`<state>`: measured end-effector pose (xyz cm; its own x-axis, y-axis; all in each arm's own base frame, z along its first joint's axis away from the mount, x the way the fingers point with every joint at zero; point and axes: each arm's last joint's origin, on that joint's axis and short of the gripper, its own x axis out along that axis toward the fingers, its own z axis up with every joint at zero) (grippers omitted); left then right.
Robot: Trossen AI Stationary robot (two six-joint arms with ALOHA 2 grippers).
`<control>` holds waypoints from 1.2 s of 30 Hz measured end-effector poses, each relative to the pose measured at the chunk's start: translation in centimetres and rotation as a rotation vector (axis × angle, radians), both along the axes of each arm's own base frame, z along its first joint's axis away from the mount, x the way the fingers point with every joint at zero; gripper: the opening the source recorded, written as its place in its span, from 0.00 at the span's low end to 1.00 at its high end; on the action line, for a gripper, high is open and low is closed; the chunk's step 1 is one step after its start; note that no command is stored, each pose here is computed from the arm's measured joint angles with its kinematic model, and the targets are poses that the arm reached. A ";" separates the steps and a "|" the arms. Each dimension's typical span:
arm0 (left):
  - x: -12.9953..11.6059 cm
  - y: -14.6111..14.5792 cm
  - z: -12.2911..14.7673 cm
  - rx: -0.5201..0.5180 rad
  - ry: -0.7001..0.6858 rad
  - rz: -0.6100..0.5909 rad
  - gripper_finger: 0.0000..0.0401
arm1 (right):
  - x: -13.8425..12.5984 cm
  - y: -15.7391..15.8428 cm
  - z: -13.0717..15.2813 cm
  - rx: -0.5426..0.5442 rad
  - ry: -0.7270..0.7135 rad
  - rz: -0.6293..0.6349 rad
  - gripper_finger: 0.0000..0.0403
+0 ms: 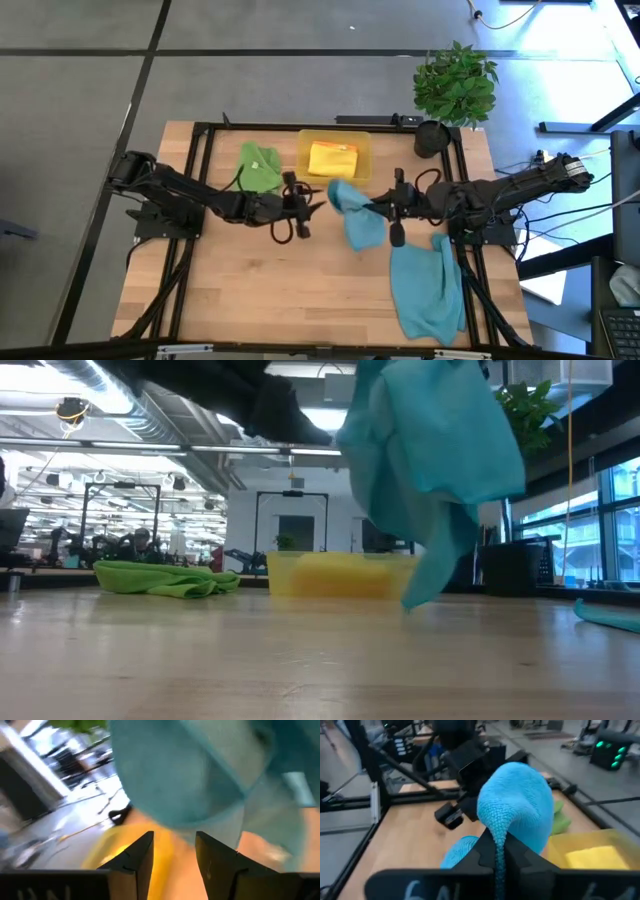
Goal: Fold microfiber towels
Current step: Fold the top blue microfiber cloth
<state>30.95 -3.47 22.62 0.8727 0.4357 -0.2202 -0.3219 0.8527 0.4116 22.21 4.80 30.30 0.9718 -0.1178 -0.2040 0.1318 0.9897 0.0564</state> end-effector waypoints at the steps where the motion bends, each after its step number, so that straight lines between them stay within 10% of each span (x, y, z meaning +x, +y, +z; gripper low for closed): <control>1: -0.1 -0.3 0.1 -0.001 -0.010 0.017 0.34 | 0.0 0.0 0.2 -0.009 -0.016 -0.008 0.01; 36: 3.1 1.1 -4.2 -0.250 -0.173 0.015 0.43 | 0.5 -1.8 1.1 -0.054 -0.103 -0.077 0.02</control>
